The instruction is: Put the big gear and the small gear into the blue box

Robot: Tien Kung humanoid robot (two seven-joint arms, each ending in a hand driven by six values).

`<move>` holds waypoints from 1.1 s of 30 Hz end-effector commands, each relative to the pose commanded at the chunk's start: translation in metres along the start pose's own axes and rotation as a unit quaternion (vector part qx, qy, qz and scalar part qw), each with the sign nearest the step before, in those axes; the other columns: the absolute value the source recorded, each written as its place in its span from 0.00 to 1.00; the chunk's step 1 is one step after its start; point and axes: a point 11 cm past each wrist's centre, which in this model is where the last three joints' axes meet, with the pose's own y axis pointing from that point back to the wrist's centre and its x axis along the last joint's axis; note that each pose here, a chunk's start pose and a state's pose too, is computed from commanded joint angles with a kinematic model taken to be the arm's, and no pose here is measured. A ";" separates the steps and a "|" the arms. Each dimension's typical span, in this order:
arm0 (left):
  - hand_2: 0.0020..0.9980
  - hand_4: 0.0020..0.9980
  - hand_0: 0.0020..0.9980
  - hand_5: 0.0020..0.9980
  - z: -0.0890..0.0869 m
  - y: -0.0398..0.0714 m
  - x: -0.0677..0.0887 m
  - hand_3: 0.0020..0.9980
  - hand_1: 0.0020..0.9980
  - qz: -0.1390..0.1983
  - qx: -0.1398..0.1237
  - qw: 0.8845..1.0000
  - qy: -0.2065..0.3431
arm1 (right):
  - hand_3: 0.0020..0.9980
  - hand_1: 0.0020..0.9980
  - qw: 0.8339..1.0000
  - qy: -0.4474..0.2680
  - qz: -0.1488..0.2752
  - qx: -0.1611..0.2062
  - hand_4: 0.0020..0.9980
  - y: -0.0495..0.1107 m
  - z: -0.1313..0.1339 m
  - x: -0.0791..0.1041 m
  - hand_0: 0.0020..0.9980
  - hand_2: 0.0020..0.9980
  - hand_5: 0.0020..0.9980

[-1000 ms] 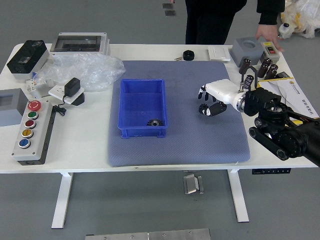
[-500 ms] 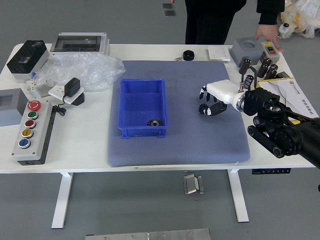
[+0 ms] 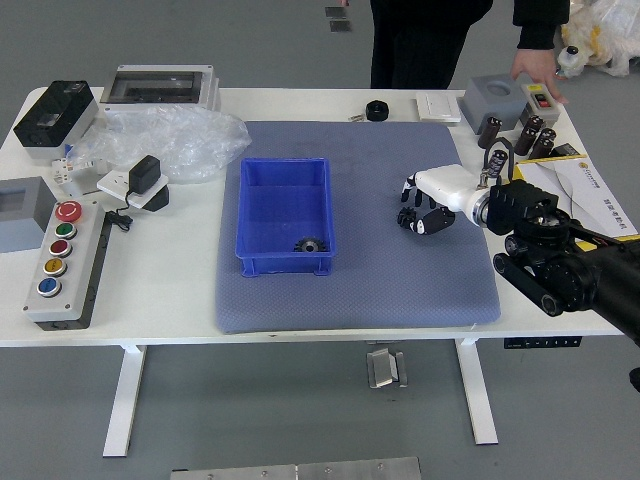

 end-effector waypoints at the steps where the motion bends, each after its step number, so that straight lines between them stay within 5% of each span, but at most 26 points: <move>1: 0.85 0.73 0.89 0.30 0.000 0.000 0.000 0.86 0.88 0.000 0.000 1.000 0.000 | 0.65 0.44 1.000 0.000 0.000 0.000 0.70 0.000 0.000 -0.001 0.46 0.55 0.28; 19: 0.85 0.74 0.89 0.30 -0.001 0.000 0.001 0.85 0.88 0.000 0.001 1.000 -0.001 | 0.64 0.41 1.000 -0.001 0.001 -0.002 0.65 -0.001 -0.004 -0.010 0.46 0.50 0.28; 20: 0.85 0.74 0.89 0.31 -0.001 0.000 0.001 0.85 0.88 0.001 0.001 1.000 -0.001 | 0.63 0.38 1.000 -0.001 0.002 -0.002 0.58 -0.001 -0.004 -0.010 0.51 0.47 0.30; 25: 0.85 0.74 0.89 0.31 -0.001 0.000 0.002 0.85 0.88 0.001 0.001 1.000 -0.001 | 0.63 0.38 1.000 -0.002 0.007 -0.003 0.58 -0.001 -0.004 -0.008 0.51 0.47 0.30; 26: 0.85 0.74 0.89 0.31 -0.001 0.000 0.002 0.85 0.88 0.001 0.001 1.000 -0.001 | 0.58 0.37 1.000 -0.002 0.007 -0.003 0.51 -0.001 -0.004 -0.008 0.49 0.46 0.37; 33: 0.85 0.74 0.89 0.31 -0.001 0.000 0.001 0.85 0.88 0.001 0.001 1.000 -0.001 | 0.57 0.37 1.000 -0.001 0.007 -0.003 0.51 -0.001 -0.003 -0.009 0.49 0.46 0.36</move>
